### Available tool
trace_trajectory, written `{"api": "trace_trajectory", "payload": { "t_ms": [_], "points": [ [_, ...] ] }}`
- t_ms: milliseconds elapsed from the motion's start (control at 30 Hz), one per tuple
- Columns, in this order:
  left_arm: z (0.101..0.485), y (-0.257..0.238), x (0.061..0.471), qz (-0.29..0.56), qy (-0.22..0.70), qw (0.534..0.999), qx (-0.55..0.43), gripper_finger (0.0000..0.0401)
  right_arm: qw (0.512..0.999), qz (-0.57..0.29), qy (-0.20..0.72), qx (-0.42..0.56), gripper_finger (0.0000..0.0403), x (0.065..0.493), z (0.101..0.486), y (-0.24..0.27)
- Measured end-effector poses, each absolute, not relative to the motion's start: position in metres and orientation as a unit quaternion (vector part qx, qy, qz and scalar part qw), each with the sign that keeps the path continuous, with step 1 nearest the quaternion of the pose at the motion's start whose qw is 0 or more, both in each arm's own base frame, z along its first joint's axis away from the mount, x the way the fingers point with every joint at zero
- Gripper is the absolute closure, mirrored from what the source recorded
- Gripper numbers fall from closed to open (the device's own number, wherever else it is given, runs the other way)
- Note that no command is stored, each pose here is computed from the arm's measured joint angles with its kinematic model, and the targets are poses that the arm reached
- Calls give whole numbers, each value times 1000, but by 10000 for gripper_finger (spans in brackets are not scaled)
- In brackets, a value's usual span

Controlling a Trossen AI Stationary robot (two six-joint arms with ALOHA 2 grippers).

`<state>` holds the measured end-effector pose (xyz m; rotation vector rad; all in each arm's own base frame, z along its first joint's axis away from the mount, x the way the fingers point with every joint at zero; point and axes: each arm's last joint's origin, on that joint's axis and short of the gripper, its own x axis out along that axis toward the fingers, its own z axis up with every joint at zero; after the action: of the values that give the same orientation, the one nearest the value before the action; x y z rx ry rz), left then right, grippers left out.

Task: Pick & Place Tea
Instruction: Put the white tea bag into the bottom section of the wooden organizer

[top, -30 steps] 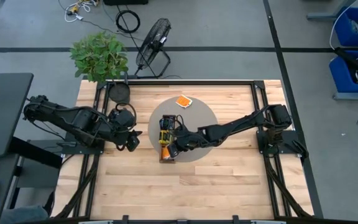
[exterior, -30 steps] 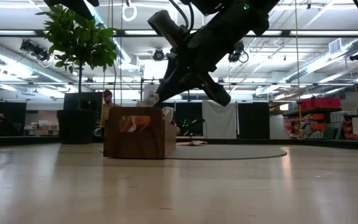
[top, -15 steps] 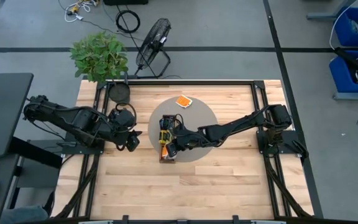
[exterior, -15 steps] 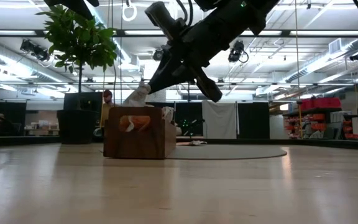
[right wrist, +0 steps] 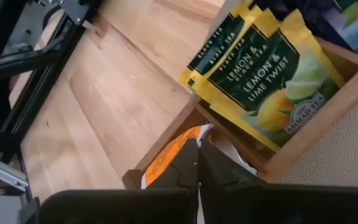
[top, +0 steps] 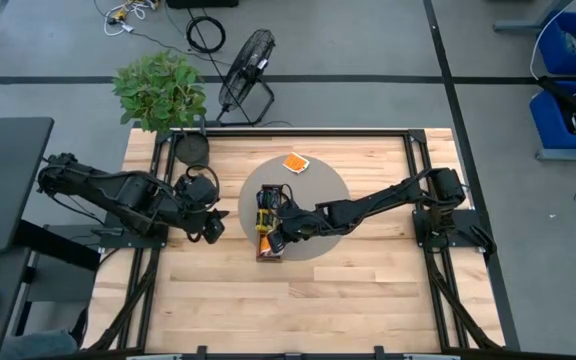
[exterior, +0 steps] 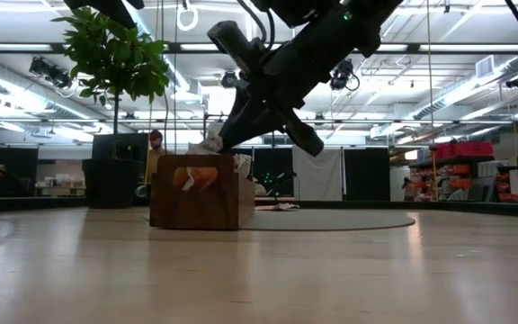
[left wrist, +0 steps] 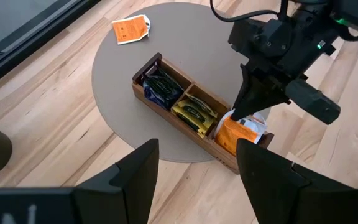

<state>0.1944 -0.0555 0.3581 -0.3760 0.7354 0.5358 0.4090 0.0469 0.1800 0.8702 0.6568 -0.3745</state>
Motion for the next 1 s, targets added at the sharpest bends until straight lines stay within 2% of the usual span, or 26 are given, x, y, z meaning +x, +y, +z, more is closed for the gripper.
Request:
{"api": "trace_trajectory", "payload": {
  "t_ms": [267,567,1000],
  "points": [
    [358,-55,195,257,353,881,-181,181,842,-188,347,367,403,411,193,47],
    [358,-56,195,255,353,882,-178,181,852,-177,340,356,403,415,200,47],
    [359,-55,195,259,347,884,-178,181,844,-174,356,362,403,421,179,50]
  ]
}}
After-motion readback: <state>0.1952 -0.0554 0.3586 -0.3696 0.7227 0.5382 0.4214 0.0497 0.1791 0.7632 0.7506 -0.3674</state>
